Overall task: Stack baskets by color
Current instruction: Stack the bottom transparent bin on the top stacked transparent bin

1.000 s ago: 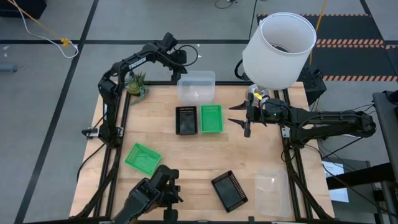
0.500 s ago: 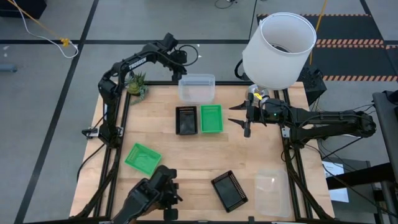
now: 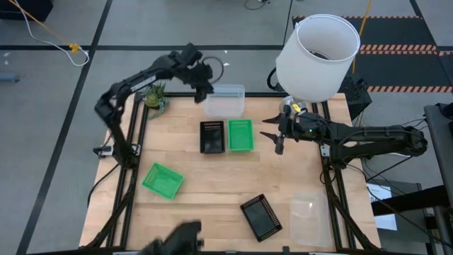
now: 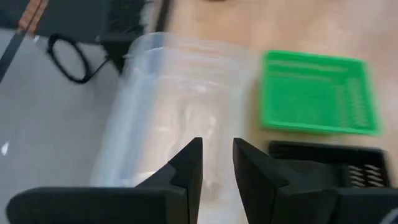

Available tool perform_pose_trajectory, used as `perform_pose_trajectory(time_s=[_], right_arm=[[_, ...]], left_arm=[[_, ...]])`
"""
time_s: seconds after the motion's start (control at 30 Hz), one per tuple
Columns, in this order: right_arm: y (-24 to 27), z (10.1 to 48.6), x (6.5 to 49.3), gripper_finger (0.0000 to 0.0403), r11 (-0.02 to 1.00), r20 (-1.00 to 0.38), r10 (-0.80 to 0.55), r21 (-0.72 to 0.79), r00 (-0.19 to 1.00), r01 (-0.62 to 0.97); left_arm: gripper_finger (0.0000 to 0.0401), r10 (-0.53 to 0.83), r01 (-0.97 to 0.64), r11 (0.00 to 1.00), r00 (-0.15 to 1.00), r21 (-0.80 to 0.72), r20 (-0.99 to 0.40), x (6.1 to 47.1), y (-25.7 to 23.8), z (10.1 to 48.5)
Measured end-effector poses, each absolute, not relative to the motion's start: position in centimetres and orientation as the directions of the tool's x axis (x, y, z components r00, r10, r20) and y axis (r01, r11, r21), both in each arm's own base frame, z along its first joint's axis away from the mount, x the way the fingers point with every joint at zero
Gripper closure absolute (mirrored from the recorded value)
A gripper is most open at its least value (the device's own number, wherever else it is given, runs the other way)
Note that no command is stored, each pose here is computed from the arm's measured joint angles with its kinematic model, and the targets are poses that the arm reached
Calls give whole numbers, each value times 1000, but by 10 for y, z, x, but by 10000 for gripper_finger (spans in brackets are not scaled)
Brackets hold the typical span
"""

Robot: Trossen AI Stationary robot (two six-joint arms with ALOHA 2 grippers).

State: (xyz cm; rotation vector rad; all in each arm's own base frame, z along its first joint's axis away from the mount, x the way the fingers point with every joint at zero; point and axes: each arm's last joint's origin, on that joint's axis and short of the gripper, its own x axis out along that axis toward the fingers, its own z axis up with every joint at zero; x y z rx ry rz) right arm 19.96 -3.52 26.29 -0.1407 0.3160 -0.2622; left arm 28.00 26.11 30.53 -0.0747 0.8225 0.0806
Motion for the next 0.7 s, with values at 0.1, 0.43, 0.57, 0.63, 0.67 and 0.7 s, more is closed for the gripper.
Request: perform_pose_trajectory(time_s=[0.1,0.43,0.57,0.63,0.67,0.7], right_arm=[[-37,258,208,197,960,-291,-276,-126,916,249],[-39,220,242,197,966,-410,-257,-72,875,249],[-22,216,245,197,977,-434,-195,-11,880,211],[-7,216,244,197,985,-450,-143,19,882,169],[1,215,243,197,988,-462,-115,38,879,148],[9,215,242,197,989,-468,-92,58,879,134]], left_arm=[[311,45,-56,998,708,7,-705,279,219,306],[311,174,-140,984,856,106,-487,249,93,288],[311,181,-149,983,877,106,-444,238,64,285],[311,190,-162,982,876,99,-443,235,55,283],[311,182,-160,983,877,86,-444,235,50,281],[311,171,-157,985,876,69,-450,235,45,278]])
